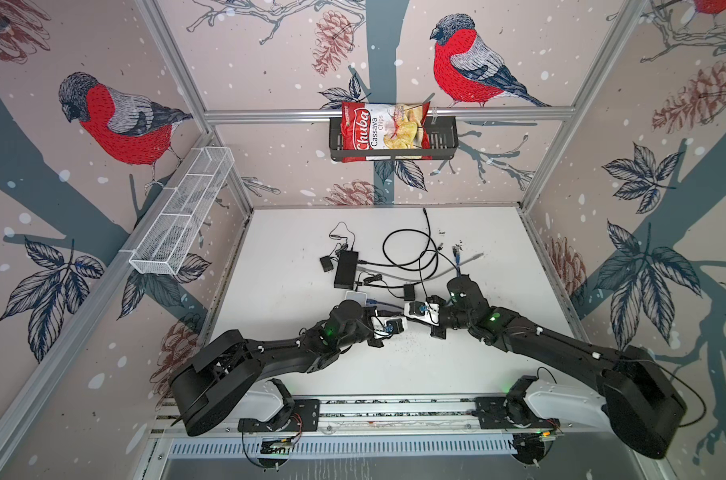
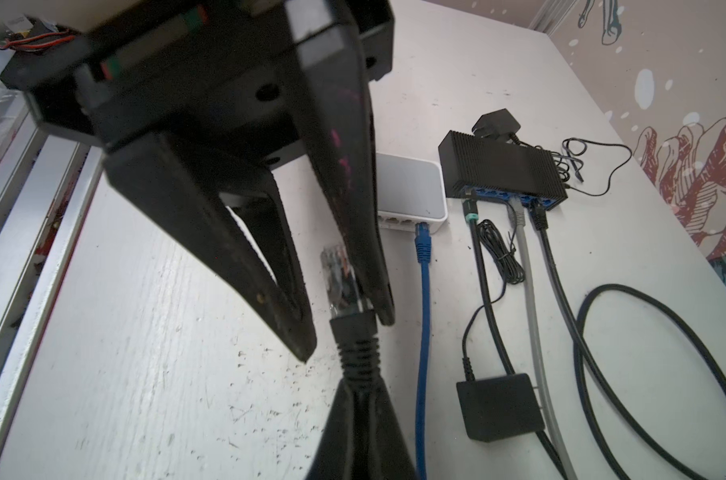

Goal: Insert the plug into the switch port
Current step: 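Pass the black plug to the right gripper while the left gripper releases it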

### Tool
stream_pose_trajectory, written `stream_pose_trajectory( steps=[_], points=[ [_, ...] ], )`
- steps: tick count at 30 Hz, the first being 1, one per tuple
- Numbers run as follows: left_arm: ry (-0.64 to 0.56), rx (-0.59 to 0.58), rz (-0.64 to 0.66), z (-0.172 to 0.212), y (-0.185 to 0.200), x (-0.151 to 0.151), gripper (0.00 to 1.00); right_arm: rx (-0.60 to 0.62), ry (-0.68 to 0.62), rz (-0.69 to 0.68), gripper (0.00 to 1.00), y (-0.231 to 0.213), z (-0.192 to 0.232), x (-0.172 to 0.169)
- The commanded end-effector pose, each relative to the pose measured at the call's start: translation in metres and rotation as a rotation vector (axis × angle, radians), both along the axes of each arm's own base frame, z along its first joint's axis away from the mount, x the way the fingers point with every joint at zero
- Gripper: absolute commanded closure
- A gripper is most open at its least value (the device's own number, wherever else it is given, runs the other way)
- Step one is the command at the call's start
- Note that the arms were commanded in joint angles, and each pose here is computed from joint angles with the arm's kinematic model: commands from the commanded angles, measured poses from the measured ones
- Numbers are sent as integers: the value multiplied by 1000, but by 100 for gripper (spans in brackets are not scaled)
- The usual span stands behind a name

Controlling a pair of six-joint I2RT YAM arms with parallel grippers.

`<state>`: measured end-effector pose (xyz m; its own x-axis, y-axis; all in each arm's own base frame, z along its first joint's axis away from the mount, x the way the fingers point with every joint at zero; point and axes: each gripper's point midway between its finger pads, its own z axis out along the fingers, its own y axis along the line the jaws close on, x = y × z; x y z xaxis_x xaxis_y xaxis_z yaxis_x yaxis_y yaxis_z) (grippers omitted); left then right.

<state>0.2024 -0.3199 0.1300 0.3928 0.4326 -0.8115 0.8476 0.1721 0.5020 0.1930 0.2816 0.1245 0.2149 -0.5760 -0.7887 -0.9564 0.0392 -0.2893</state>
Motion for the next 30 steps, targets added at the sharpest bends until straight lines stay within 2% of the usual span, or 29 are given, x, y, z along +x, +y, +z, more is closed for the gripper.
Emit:
stream_pose_trajectory(
  steps=[1,4,11,14,16,21,26,30],
  points=[
    [-31,-53,-17,15,-2,-2,71,49,-47,19,96,5,13,3],
    [-43,-53,-8,18,-1,-1,73,52,-44,16,96,5,14,3],
    [-48,-43,0,17,0,0,90,48,-29,13,95,5,12,2],
    [-40,-37,0,14,1,0,95,56,-34,16,94,5,14,2],
    [-36,-39,4,14,1,0,95,62,-46,18,91,5,14,1],
    [-20,-82,29,21,4,0,96,81,-148,34,76,0,10,-3],
    [16,-72,12,20,4,-2,95,136,-301,67,69,-6,13,-11],
    [52,-80,-8,19,4,-6,96,178,-350,58,68,-7,21,-11]
  ],
)
